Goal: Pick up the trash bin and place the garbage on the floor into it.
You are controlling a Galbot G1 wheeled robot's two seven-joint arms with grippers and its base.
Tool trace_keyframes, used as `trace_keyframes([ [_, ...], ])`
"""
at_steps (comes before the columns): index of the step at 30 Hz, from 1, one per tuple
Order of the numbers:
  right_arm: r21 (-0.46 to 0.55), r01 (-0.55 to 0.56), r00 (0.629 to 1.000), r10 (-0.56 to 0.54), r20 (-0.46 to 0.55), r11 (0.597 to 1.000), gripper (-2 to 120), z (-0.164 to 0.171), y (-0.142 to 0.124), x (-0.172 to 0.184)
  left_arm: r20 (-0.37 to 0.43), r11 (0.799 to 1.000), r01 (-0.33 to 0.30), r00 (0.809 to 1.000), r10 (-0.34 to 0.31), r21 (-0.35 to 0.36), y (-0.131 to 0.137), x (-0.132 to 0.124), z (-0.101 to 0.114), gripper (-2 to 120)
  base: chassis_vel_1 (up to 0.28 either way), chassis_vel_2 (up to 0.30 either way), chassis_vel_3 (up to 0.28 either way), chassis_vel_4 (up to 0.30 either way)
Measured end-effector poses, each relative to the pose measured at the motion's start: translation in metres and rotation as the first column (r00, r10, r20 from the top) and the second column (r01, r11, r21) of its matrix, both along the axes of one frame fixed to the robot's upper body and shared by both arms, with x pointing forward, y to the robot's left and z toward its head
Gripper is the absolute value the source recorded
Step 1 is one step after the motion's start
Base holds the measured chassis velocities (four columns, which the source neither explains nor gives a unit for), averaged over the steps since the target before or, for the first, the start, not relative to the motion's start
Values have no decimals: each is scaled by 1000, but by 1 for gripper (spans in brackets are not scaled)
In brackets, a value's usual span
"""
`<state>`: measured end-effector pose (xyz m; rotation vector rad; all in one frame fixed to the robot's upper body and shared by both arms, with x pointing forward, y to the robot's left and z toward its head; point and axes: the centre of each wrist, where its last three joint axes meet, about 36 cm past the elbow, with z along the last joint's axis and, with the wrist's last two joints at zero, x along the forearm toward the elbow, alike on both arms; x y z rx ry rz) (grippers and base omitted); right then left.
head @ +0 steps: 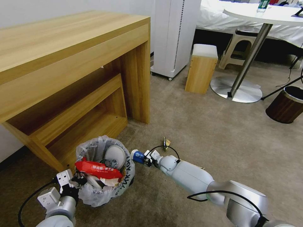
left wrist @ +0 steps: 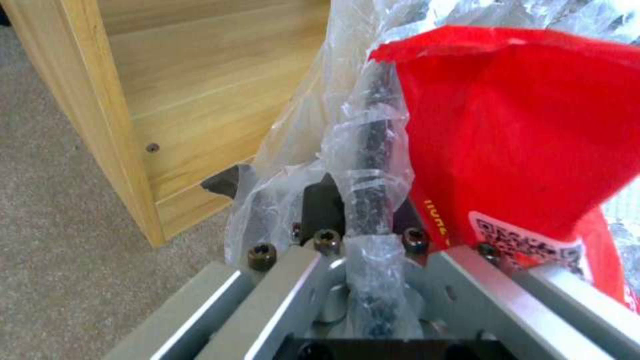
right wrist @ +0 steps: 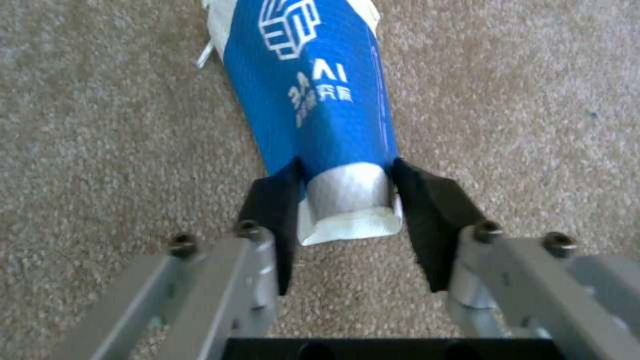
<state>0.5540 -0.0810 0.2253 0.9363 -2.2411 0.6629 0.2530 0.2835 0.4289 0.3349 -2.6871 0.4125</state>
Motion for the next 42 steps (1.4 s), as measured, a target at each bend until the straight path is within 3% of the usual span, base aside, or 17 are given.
trace_keyframes([
  [7, 40, 17, 1000, -17, 11, 999, 7, 1, -6, -6, -4, 1000, -3, 1000, 3, -1, 1, 3, -5, 0, 0, 0, 0, 0],
  [17, 212, 39, 996, -55, 71, 976, 4, 27, -20, -19, -27, 1000, -12, 1000, 12, 1, 7, 7, -16, 0, 0, 0, 0, 0],
  [19, 357, -5, 977, -72, 200, 934, 4, 50, -51, -20, -42, 1000, -16, 999, 16, 0, 10, 10, -22, 0, 0, 0, 0, 0],
  [20, 357, -5, 977, -72, 200, 934, 4, 50, -51, -20, -42, 1000, -16, 999, 16, 0, 10, 10, -22, 0, 0, 0, 0, 0],
  [22, 459, -89, 944, -72, 321, 884, 4, 84, -95, -18, -51, 1000, -15, 999, 15, 0, 11, 11, -26, 0, 0, 0, 0, 0],
  [23, 459, -89, 944, -72, 321, 884, 4, 84, -95, -18, -51, 1000, -15, 999, 15, 0, 11, 11, -26, 0, 0, 0, 0, 0],
  [26, 568, -305, 880, -1, 474, 764, 4, 143, -118, -26, -55, 1000, -11, 998, 11, -5, 10, 14, -27, 0, 0, 0, 0, 0],
  [27, 568, -305, 880, -1, 474, 764, 4, 143, -118, -26, -55, 1000, -11, 998, 11, -5, 10, 14, -27, 0, 0, 0, 0, 0],
  [30, 585, -453, 827, 71, 558, 673, 4, 173, -108, -33, -57, 1000, -9, 998, 8, -7, 9, 15, -28, 0, 0, 0, 0, 0],
  [31, 585, -453, 827, 71, 558, 673, 4, 173, -108, -33, -57, 1000, -9, 998, 8, -7, 9, 15, -28, 0, 0, 0, 0, 0],
  [34, 582, -565, 782, 156, 603, 585, 4, 196, -83, -40, -50, 1000, -4, 999, 4, -10, 6, 14, -24, 0, 0, 0, 0, 0],
  [38, 561, -628, 753, 241, 612, 540, 4, 199, -61, -43, -45, 1000, -2, 999, 2, -9, 4, 13, -20, 0, 0, 0, 0, 0],
  [42, 520, -662, 736, 336, 588, 539, 4, 182, -40, -41, -34, 1000, 0, 999, -1, -6, 3, 11, -13, 0, 0, 0, 0, 0],
])
